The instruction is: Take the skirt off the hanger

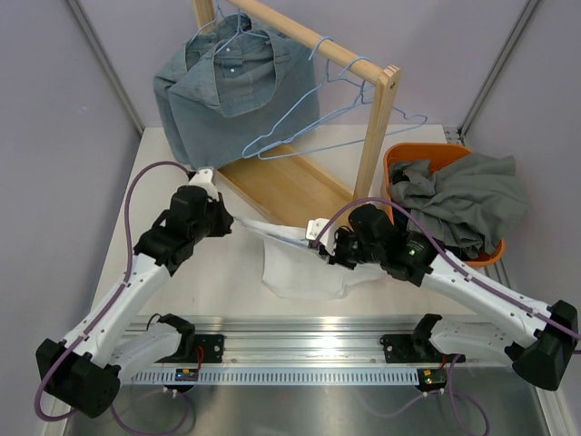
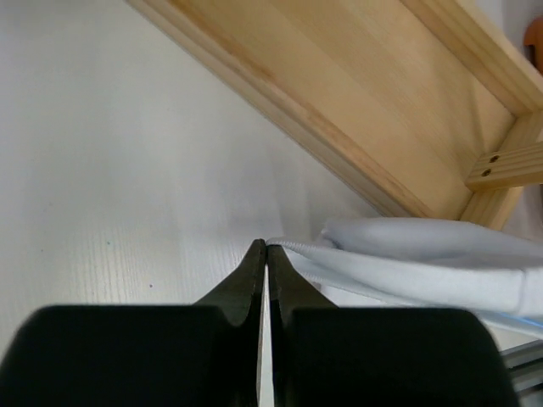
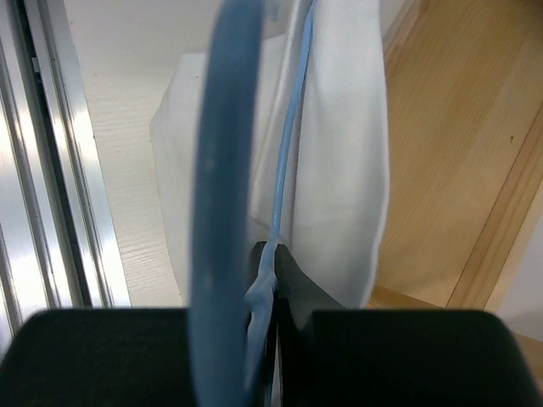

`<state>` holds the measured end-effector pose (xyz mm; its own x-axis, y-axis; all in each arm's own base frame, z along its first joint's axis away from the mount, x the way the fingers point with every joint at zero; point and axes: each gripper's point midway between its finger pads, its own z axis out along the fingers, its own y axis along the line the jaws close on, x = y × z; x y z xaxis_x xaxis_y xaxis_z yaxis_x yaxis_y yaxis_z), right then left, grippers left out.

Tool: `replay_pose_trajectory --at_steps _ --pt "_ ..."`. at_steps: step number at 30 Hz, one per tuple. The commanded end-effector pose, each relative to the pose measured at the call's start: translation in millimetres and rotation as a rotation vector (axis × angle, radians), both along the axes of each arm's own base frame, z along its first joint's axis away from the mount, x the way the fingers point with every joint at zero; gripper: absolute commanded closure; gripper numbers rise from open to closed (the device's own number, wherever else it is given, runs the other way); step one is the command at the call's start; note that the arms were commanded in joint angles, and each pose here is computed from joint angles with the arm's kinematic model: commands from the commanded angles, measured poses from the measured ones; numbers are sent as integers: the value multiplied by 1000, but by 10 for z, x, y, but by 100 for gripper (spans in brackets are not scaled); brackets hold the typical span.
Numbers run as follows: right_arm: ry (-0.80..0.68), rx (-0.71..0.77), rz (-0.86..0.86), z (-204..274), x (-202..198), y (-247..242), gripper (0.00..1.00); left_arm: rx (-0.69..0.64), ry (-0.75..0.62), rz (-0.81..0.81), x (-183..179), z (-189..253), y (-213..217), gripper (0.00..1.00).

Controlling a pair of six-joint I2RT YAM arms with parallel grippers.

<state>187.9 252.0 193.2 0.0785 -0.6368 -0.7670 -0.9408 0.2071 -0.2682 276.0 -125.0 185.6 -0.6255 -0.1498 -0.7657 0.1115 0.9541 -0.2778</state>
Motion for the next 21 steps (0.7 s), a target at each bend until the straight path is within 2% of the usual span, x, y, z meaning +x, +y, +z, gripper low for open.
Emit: replay_pose_trajectory --at_steps 1,5,9,11,16,21 --pt "129 -196 -21 -494 -136 -275 100 7 -240 89 265 729 242 100" --pt "126 -143 -23 -375 -130 -191 100 48 -167 69 177 446 268 100" --pt "83 -119 -20 -214 -96 -184 100 -36 -53 -8 73 16 37 100" --pt "45 -93 -36 -72 -52 -187 100 -38 24 -32 26 -199 -19 100" --pt "-11 -77 -32 116 -23 -214 100 59 55 -8 33 -365 144 100" --pt "-1 -94 -26 58 -83 -290 100 165 92 -3 6 -449 313 100"
